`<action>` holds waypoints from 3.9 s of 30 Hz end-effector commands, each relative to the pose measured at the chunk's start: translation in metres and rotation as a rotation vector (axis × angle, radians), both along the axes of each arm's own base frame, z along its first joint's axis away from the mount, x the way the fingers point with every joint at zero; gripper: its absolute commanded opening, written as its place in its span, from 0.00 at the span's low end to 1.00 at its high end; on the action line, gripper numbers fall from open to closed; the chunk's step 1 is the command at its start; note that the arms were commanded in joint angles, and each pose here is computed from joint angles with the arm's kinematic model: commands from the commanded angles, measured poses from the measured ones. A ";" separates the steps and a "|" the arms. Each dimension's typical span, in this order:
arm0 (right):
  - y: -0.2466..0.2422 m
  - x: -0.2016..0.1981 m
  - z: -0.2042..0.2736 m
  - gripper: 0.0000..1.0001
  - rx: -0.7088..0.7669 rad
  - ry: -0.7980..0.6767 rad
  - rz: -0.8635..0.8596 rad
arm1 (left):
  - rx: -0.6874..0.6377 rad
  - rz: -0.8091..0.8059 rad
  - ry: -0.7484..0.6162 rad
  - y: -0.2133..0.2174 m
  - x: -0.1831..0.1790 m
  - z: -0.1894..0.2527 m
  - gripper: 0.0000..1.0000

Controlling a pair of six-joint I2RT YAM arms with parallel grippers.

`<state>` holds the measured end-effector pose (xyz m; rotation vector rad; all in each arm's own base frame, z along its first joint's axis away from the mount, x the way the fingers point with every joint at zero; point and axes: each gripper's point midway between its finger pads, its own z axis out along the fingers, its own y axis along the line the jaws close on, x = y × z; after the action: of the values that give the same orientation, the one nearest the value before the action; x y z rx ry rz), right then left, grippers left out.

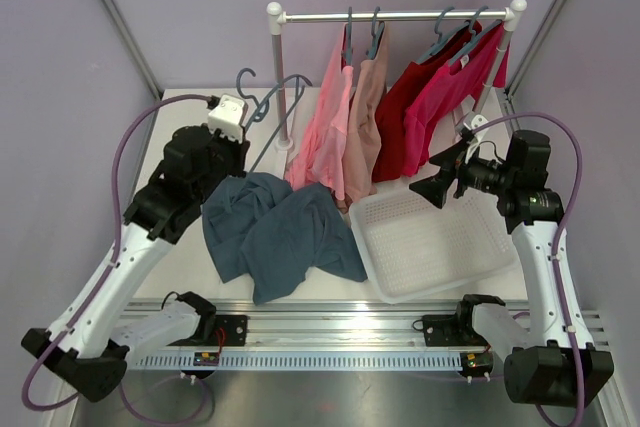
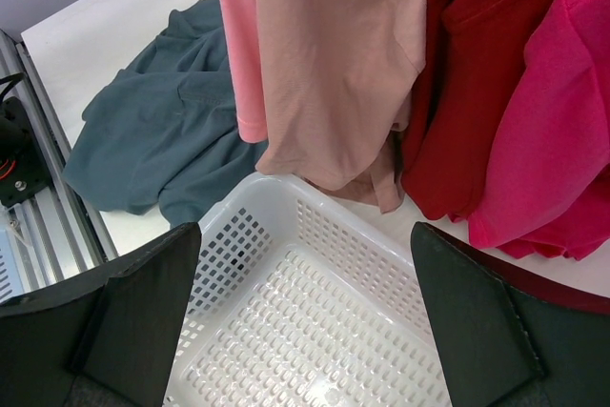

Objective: Remove the t-shirt from the hanger

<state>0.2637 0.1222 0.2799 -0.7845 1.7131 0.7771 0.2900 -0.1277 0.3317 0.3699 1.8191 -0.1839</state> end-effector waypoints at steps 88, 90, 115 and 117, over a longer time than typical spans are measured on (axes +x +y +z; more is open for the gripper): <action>0.114 -0.064 -0.031 0.99 -0.404 -0.137 0.758 | -0.212 0.035 -0.127 0.032 -0.064 -0.002 0.99; 0.132 -0.054 -0.034 0.99 -0.488 -0.164 0.763 | -0.245 0.078 -0.146 0.046 -0.076 -0.008 0.99; 0.273 -0.041 -0.242 0.95 -0.920 -0.173 1.011 | -0.415 0.132 -0.127 0.076 -0.133 -0.016 0.99; 0.278 -0.041 -0.241 0.83 -0.913 -0.147 1.001 | -0.423 0.122 -0.130 0.075 -0.135 -0.015 0.99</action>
<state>0.2134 0.3870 0.0321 -2.3812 1.4386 0.5245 0.1606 -0.0550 0.3004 -0.0018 1.6713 -0.4078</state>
